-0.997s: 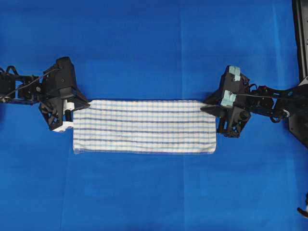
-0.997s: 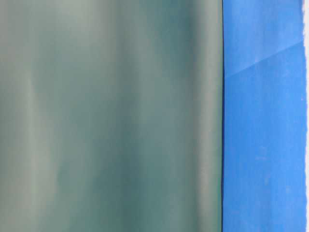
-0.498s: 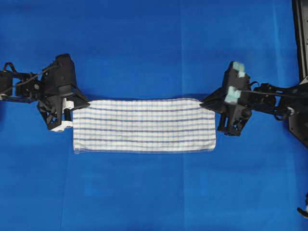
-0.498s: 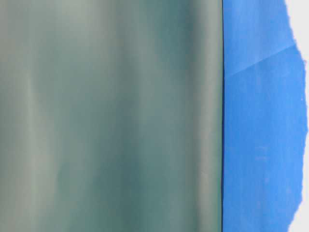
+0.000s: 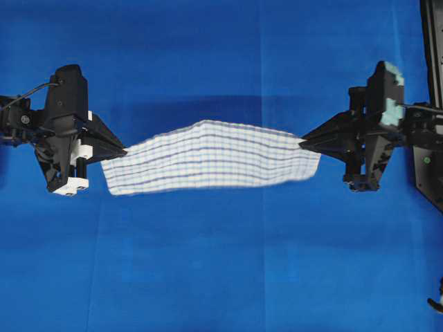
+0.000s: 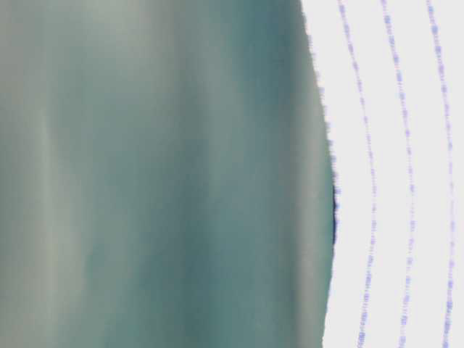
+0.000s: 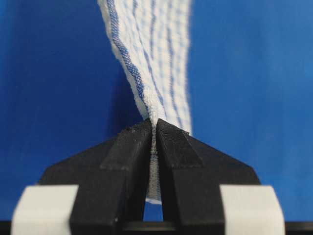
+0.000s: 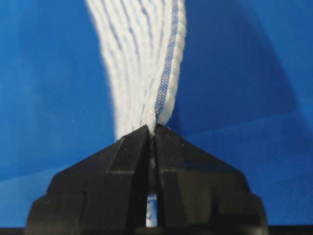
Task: Fold the blue towel.
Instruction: 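Lift the strip and rotate it to lie vertically on the table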
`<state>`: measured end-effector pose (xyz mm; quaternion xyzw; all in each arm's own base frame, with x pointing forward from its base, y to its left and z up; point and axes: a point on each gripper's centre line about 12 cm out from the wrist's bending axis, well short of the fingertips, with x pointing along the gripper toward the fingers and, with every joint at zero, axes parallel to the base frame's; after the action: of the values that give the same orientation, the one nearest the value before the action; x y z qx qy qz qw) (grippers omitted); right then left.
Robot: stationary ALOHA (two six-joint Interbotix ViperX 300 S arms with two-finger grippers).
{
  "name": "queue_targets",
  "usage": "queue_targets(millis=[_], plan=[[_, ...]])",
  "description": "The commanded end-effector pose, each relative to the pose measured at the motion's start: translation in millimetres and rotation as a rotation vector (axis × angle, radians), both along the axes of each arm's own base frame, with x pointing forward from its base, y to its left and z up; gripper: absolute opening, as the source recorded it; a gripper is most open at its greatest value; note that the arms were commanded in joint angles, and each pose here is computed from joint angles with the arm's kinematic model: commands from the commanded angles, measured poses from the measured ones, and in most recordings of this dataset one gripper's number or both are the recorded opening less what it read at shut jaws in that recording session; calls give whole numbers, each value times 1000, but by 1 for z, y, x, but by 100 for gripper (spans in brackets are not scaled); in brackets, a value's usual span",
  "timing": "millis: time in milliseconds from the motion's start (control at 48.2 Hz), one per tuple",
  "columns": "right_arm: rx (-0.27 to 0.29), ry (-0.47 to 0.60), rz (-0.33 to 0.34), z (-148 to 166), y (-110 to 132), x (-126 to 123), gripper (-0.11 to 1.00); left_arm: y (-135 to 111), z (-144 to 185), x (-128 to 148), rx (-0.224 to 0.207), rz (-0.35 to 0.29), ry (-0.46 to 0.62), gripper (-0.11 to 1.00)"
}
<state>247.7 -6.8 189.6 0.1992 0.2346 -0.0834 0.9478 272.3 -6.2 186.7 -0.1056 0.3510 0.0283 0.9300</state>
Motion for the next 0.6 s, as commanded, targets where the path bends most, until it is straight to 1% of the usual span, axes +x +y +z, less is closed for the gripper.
queue_targets(millis=[0,104,166,291,374,519,581], plan=[[-3,-28,0,9,-1,2,-5,-5,11,7,-23,1,-47,3],[-11,-33,-13,10,-4,5,-5,-16,18,17,-69,-1,-113,3],[-19,-36,-40,12,-12,8,-5,-23,22,24,-90,-11,-160,3],[-40,-37,-93,18,-30,17,-5,-33,28,42,-116,-26,-232,3],[-67,-38,-130,23,-47,26,-5,-37,30,55,-128,-27,-265,3],[-103,-46,-196,33,-75,40,-5,-41,37,85,-154,-16,-312,3],[-120,-44,-209,37,-84,45,-5,-44,39,99,-157,-17,-330,3]])
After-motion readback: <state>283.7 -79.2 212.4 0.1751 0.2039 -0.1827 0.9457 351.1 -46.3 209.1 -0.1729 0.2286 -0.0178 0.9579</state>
